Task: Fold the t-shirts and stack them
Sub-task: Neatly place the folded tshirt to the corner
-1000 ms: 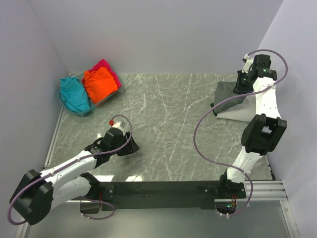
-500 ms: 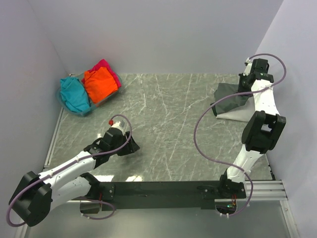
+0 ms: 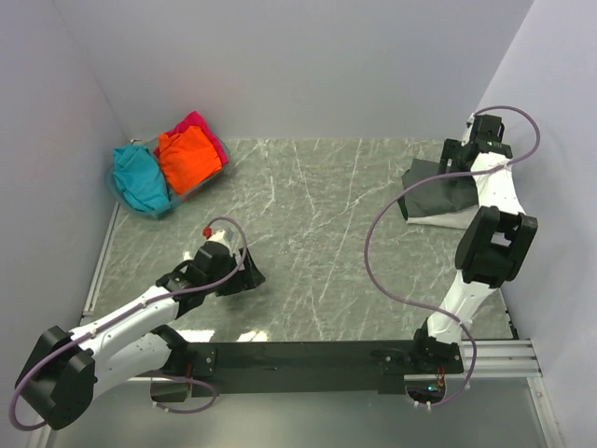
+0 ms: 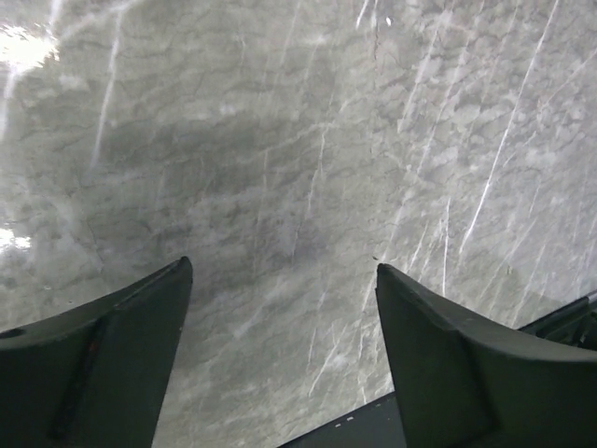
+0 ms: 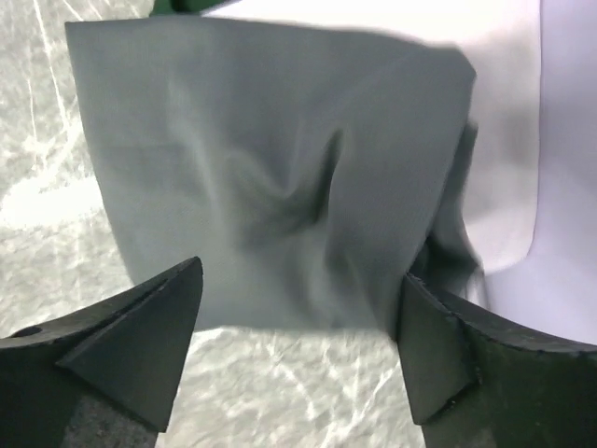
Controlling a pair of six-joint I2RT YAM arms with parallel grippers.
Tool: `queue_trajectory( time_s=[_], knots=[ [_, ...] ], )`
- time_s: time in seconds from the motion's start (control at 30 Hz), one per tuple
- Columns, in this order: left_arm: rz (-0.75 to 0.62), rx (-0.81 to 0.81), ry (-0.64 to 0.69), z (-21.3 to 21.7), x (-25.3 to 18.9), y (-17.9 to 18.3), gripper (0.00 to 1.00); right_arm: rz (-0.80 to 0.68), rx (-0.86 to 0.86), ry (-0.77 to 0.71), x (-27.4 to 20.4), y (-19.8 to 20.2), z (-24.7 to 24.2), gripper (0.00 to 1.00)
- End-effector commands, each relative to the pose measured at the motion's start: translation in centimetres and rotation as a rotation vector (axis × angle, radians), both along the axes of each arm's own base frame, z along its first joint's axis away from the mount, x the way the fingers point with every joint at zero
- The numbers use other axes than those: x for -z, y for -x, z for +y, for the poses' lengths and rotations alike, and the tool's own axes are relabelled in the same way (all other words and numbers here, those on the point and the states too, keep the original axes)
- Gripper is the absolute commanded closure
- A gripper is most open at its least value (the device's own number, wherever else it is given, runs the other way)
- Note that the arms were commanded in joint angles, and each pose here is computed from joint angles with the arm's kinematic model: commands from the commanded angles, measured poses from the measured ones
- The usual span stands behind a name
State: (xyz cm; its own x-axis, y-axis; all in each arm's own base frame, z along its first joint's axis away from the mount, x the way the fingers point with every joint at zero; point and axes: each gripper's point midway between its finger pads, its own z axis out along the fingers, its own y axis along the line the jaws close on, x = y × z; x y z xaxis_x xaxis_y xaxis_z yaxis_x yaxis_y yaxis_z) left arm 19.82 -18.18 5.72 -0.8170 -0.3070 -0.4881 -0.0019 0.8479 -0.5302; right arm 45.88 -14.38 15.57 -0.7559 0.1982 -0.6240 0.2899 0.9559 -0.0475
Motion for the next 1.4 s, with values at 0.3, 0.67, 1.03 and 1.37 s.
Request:
queue_trajectory(
  time_s=[0.3,0.67,1.03,1.37],
  knots=[
    [-0.146,-0.065,0.014,0.7,-5.0,-2.2,0.09,-0.206,0.066,-0.006,-7.2,4.7,2.6,0.09],
    [-0.235,-0.088,-0.047,1.9,-8.4,-3.4,0.05,-0.305,-0.186,-0.263,-8.6,9.3,14.0,0.07],
    [-0.287,-0.108,-0.093,2.7,-10.2,-4.2,0.04,-0.206,-0.539,-0.439,-4.7,16.2,27.1,0.07],
    [-0.289,-0.112,-0.081,2.3,-10.4,-4.6,0.02,-0.259,-0.56,-0.502,-1.6,19.3,28.4,0.07]
  ],
)
